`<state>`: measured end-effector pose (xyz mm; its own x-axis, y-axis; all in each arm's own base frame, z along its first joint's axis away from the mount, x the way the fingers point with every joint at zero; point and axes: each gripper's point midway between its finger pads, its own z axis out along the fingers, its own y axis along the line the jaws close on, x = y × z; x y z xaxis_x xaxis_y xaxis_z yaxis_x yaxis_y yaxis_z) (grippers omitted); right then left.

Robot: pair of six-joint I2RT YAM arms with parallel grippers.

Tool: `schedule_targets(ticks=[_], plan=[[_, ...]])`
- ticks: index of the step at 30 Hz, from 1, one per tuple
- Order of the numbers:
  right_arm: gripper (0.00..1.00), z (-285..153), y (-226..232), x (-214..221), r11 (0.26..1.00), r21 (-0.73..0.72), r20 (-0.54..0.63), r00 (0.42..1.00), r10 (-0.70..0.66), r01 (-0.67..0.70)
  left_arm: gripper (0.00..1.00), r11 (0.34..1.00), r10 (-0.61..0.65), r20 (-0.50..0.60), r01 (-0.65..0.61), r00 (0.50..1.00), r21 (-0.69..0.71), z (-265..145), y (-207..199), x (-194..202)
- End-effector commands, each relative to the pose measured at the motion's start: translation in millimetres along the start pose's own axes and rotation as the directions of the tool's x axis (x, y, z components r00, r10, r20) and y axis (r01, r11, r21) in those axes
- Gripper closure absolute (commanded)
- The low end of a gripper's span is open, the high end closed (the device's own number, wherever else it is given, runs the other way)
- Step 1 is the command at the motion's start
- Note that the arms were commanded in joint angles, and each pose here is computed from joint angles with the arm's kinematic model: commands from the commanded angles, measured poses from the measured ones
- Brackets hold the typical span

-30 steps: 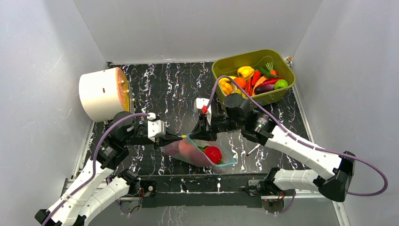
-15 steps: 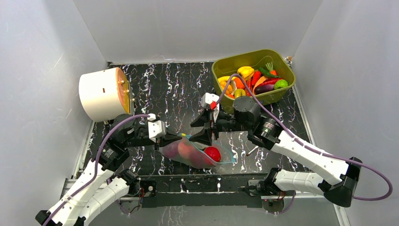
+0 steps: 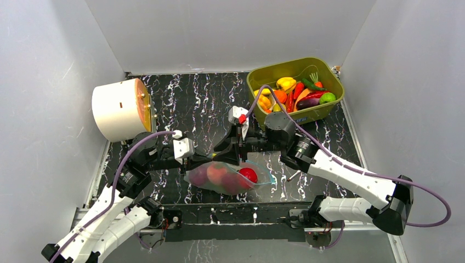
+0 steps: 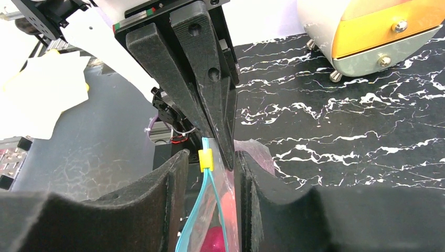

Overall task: Place the food in the zip-top bag and seal the zipper
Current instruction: Zip the zipper food storage bag at the center of the board.

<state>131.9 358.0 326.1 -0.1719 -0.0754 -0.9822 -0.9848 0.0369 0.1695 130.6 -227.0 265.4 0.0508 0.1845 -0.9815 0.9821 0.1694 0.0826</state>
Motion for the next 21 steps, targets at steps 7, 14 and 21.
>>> schedule_targets(ticks=[7,14,21], plan=[[0.84,5.9,1.5,-14.2,0.999,0.003,0.064,0.997,-0.043,0.043,1.00,1.000,0.016,0.041,-0.015,0.999,-0.015,-0.2,3.4,-12.8],[1.00,6.3,2.3,-8.2,0.999,-0.010,0.045,0.998,-0.053,0.053,1.00,0.999,0.007,0.046,-0.006,0.999,-0.031,-1.1,5.2,-15.4],[1.00,7.5,4.5,-10.0,0.998,-0.026,0.052,0.997,-0.058,0.059,0.76,1.000,0.020,0.085,-0.021,0.996,0.016,-1.7,-3.4,-26.9]])
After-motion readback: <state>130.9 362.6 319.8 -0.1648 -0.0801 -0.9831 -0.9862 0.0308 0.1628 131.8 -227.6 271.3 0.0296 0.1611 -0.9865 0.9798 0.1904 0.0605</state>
